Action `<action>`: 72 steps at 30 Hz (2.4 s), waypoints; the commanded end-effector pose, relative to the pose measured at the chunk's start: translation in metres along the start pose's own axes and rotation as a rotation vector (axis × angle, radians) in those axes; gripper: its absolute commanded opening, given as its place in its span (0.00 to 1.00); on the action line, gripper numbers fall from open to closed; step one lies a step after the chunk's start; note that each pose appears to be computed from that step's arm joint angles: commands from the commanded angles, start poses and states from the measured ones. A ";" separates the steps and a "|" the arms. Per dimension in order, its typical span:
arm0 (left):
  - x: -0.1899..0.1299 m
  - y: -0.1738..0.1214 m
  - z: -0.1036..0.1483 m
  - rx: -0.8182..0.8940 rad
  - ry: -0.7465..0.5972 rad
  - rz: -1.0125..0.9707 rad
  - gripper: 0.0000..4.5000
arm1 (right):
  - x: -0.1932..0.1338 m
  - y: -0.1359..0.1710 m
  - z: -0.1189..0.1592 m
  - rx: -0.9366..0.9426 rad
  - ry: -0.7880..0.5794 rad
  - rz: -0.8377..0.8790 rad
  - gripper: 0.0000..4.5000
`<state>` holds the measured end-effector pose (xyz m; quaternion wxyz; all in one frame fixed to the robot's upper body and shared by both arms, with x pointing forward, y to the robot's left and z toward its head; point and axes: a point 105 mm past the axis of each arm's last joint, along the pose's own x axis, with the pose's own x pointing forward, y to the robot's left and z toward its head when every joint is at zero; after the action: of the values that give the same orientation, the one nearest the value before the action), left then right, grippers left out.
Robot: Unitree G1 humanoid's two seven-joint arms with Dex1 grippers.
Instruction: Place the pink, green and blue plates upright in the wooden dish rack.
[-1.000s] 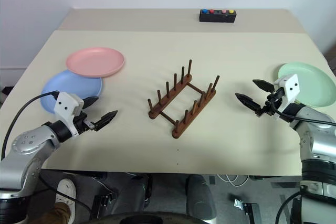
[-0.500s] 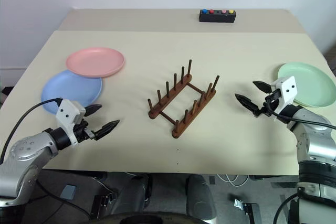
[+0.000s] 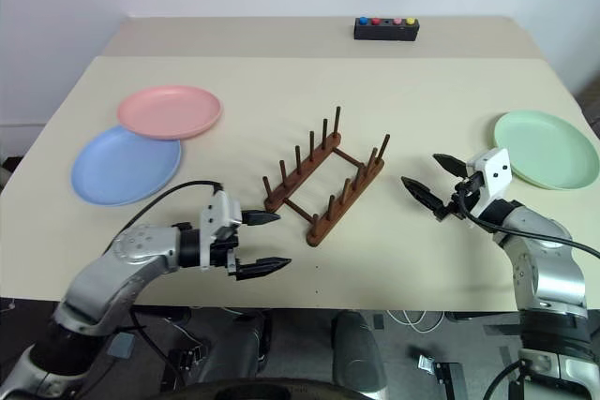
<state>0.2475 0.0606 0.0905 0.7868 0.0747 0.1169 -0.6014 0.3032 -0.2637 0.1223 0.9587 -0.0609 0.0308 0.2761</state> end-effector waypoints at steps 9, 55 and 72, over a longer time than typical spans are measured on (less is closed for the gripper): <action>0.044 0.013 0.001 0.099 0.038 0.046 1.00 | -0.008 0.004 0.021 -0.035 -0.058 -0.025 0.99; 0.000 0.062 0.002 0.242 0.062 -0.053 0.70 | -0.003 0.013 0.026 -0.052 -0.086 -0.050 1.00; 0.010 0.061 -0.002 0.189 -0.018 0.198 0.46 | 0.007 0.019 0.028 -0.045 -0.094 -0.029 1.00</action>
<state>0.3072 0.0657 0.0766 0.8291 0.1511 0.0585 -0.5351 0.2997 -0.2464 0.1317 0.9645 -0.0588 0.0072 0.2573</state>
